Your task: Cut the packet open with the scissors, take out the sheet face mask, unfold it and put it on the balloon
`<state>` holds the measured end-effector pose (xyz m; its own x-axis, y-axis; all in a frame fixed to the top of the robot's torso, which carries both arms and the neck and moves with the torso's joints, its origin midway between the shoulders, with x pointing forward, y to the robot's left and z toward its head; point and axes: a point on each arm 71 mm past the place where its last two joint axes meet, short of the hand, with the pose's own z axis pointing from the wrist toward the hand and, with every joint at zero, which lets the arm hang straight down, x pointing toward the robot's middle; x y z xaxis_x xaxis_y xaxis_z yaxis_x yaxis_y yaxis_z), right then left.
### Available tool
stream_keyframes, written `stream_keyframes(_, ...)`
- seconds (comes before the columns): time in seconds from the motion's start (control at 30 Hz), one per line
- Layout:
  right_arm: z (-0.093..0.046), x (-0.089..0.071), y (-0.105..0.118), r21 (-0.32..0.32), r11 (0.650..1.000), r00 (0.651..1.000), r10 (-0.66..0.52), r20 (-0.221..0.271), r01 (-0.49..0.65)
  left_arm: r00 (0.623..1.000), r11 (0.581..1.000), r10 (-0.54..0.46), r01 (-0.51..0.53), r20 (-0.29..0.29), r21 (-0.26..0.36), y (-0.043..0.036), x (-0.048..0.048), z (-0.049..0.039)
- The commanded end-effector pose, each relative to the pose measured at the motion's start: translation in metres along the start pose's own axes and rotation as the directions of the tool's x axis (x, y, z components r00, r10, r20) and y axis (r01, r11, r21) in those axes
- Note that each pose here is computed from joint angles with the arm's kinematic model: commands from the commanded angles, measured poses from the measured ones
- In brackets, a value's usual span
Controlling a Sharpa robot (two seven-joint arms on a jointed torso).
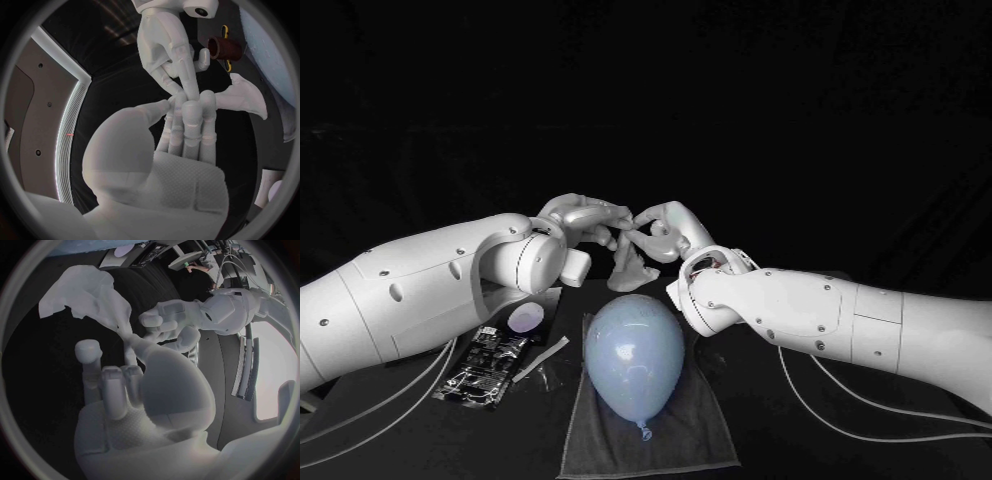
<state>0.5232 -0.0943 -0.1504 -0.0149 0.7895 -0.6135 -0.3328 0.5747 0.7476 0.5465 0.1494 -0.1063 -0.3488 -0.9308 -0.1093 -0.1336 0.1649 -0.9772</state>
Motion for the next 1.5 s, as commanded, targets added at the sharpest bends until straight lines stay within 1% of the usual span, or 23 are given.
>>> stream_keyframes(0.03, 0.000, -0.004, 0.000, -0.007, 1.000, 1.000, -0.001, 0.025, 0.001, 1.000, 1.000, 0.003, -0.003, 0.004, 0.011, -0.0013, -0.0002, 0.0001)
stream_keyframes(0.33, -0.001, -0.007, -0.002, -0.004, 1.000, 1.000, -0.008, 0.023, 0.008, 1.000, 1.000, 0.002, -0.002, 0.010, 0.016, -0.0013, -0.0022, 0.0002)
stream_keyframes(0.53, -0.002, -0.010, -0.005, 0.000, 1.000, 1.000, -0.006, 0.018, 0.006, 1.000, 1.000, 0.003, -0.003, -0.003, 0.029, -0.0021, -0.0017, -0.0004)
stream_keyframes(0.7, -0.004, -0.012, -0.007, 0.006, 1.000, 1.000, 0.003, -0.008, -0.003, 0.999, 0.996, 0.040, -0.037, -0.036, 0.077, -0.0053, 0.0002, -0.0019)
stream_keyframes(0.8, -0.006, -0.013, -0.009, 0.004, 1.000, 1.000, 0.013, -0.022, -0.013, 0.995, 0.988, 0.091, -0.084, -0.050, 0.129, -0.0084, 0.0004, -0.0035)
stream_keyframes(1.0, -0.008, -0.016, -0.009, -0.007, 0.999, 0.999, 0.038, -0.039, -0.038, 0.982, 0.965, 0.184, -0.171, -0.048, 0.200, -0.0120, -0.0030, -0.0063)
stream_keyframes(1.13, -0.009, -0.017, -0.009, -0.012, 0.998, 0.997, 0.060, -0.043, -0.061, 0.974, 0.952, 0.224, -0.209, -0.042, 0.223, -0.0122, -0.0060, -0.0075)
stream_keyframes(1.27, -0.010, -0.019, -0.010, -0.018, 0.996, 0.995, 0.088, -0.044, -0.089, 0.966, 0.944, 0.254, -0.239, -0.038, 0.230, -0.0083, -0.0091, -0.0080)
stream_keyframes(1.43, -0.012, -0.021, -0.010, -0.033, 0.993, 0.993, 0.112, -0.043, -0.114, 0.966, 0.944, 0.258, -0.247, -0.023, 0.217, 0.0017, -0.0138, -0.0079)
stream_keyframes(1.5, -0.013, -0.022, -0.010, -0.039, 0.992, 0.992, 0.121, -0.042, -0.122, 0.968, 0.948, 0.251, -0.243, -0.014, 0.206, 0.0077, -0.0162, -0.0079)
